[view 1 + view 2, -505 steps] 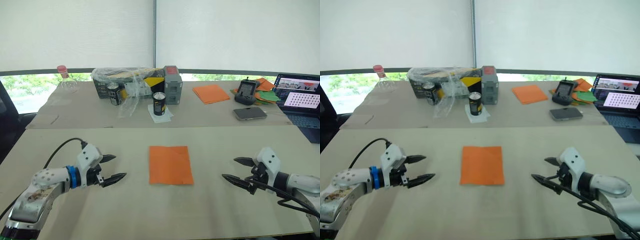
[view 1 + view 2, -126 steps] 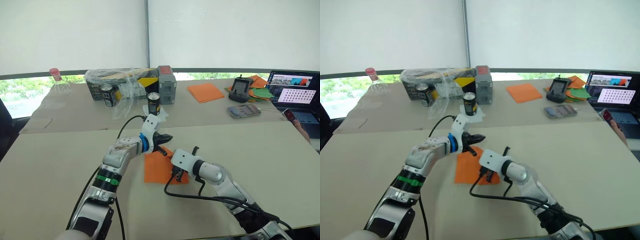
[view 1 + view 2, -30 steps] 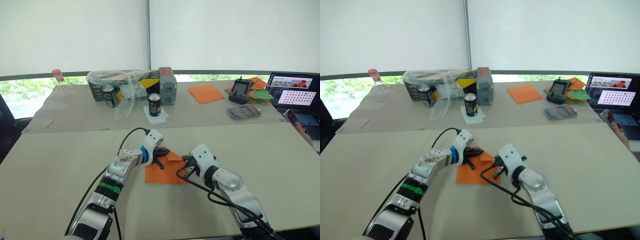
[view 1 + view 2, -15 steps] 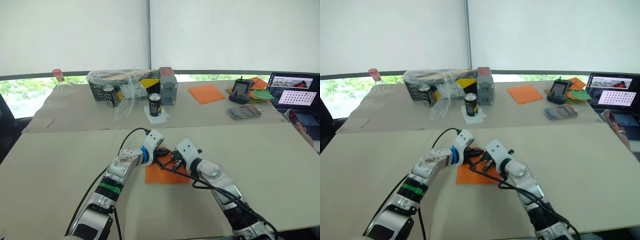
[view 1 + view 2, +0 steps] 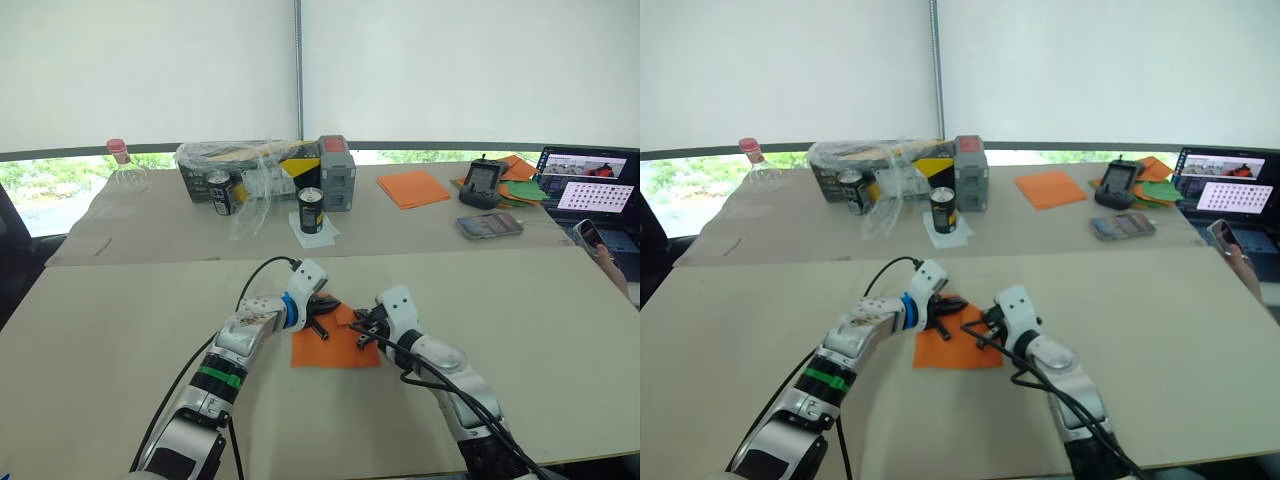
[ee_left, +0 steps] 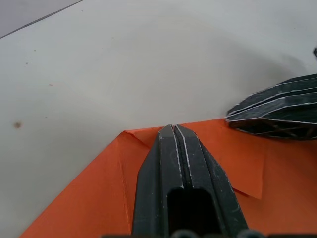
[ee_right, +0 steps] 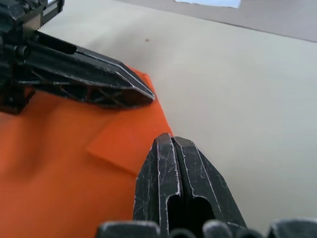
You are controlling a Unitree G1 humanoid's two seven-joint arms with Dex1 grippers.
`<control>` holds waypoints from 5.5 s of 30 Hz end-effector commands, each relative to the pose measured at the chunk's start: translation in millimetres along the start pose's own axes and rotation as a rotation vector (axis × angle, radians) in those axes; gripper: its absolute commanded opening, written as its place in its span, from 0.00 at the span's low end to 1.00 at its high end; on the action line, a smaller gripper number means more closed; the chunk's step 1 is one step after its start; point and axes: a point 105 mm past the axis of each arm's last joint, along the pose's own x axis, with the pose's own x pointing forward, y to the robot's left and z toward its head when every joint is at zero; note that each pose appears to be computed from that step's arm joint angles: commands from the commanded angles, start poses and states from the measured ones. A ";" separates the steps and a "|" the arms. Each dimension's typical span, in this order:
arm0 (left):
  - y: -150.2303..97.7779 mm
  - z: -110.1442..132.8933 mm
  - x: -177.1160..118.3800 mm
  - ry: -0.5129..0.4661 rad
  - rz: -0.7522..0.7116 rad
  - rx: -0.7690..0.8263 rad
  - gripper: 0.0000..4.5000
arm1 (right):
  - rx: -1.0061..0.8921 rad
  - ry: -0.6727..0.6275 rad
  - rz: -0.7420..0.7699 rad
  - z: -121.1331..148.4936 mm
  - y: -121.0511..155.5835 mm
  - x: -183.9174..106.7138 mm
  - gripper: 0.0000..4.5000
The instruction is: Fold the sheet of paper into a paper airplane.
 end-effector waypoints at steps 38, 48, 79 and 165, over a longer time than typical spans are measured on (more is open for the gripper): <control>3.1 -1.7 -12.9 -0.003 0.040 0.005 0.00 | -0.135 -0.001 0.045 27.0 9.1 3.5 0.01; 34.2 2.5 -40.4 -0.029 0.201 -0.007 0.00 | -0.137 0.145 0.120 -3.7 25.8 11.8 0.01; 42.9 23.7 -117.1 -0.285 0.285 -0.623 0.64 | -0.274 0.095 0.236 4.0 43.6 17.0 0.00; -30.8 2.3 -21.7 0.116 0.068 0.823 0.00 | 0.004 -0.118 0.255 65.4 -0.4 -12.4 0.00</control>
